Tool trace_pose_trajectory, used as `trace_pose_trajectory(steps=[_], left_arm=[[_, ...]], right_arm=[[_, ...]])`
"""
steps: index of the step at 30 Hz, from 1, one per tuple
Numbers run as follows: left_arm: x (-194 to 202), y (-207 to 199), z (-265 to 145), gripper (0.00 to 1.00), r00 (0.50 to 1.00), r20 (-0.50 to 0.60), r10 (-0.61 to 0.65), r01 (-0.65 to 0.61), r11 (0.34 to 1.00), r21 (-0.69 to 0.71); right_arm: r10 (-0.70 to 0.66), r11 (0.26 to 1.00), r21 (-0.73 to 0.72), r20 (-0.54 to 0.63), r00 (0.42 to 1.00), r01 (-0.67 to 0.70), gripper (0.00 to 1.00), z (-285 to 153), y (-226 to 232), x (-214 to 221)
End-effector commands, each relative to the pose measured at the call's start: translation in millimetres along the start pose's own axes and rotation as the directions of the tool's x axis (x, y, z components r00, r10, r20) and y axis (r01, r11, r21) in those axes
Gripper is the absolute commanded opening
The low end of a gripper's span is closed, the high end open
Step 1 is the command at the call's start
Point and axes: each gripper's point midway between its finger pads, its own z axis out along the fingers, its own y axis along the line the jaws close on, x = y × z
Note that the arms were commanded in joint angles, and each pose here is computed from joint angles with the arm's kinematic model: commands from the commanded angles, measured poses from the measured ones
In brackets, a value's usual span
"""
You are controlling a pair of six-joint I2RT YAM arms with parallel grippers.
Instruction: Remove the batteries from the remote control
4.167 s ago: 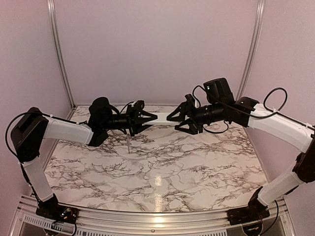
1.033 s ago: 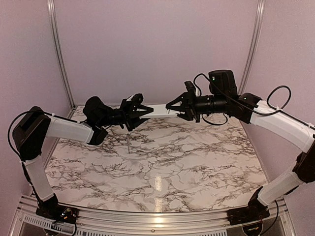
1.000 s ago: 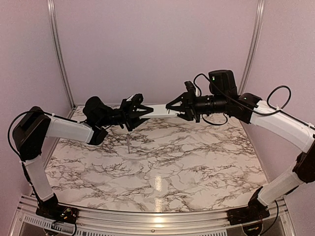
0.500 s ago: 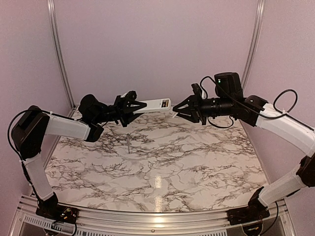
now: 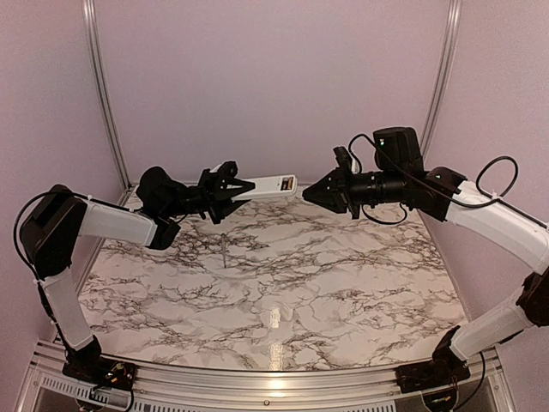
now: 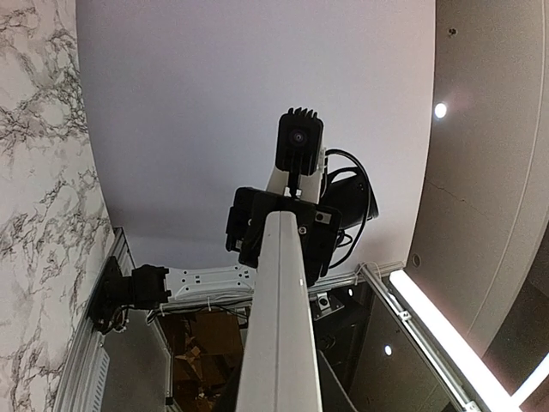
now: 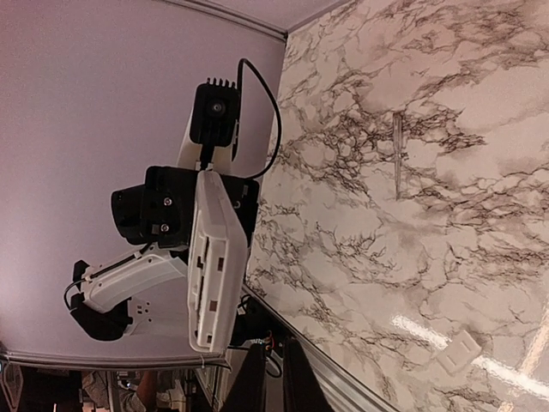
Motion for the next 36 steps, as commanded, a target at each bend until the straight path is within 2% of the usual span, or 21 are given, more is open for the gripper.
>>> trace_pose_trajectory(steps=[1,9,16,20,24,31,33,36], left_arm=[[3.1,-11.8,-9.4,0.0,0.998,0.003,0.069,-0.069,0.998,0.005],[8.6,23.3,-21.3,0.0,0.997,0.019,0.075,-0.071,0.988,-0.137],[15.9,54.9,-34.2,0.0,0.997,0.031,0.073,-0.062,0.964,-0.26],[19.5,79.4,-44.2,0.0,0.997,0.026,0.073,-0.058,0.927,-0.371],[22.9,98.7,-53.7,0.0,0.997,0.021,0.076,-0.059,0.891,-0.451],[27.2,120.4,-64.2,0.0,0.997,0.039,0.071,-0.042,0.863,-0.504],[29.5,129.3,-67.2,0.0,0.997,0.045,0.066,-0.032,0.851,-0.525],[35.4,142.3,-68.1,0.0,0.997,0.034,0.064,-0.034,0.831,-0.556]], right_arm=[[-0.001,1.0,0.026,0.006,1.0,0.001,0.08,-2.1,-6.5,-0.7],[-0.013,0.997,0.079,-0.005,1.0,0.014,0.12,1.7,-23.2,3.2],[-0.023,0.994,0.108,-0.019,1.0,0.025,0.26,4.8,-31.1,5.0],[-0.029,0.992,0.12,-0.02,0.999,0.031,0.37,5.2,-33.8,5.5],[-0.036,0.989,0.142,-0.022,0.999,0.038,0.4,3.9,-38.7,6.6],[-0.038,0.985,0.169,-0.031,0.999,0.043,0.43,2.8,-46.3,14.9],[-0.036,0.984,0.175,-0.038,0.999,0.042,0.48,3.2,-48.7,18.5],[-0.038,0.98,0.192,-0.042,0.998,0.045,0.64,2.5,-51.9,21.4]])
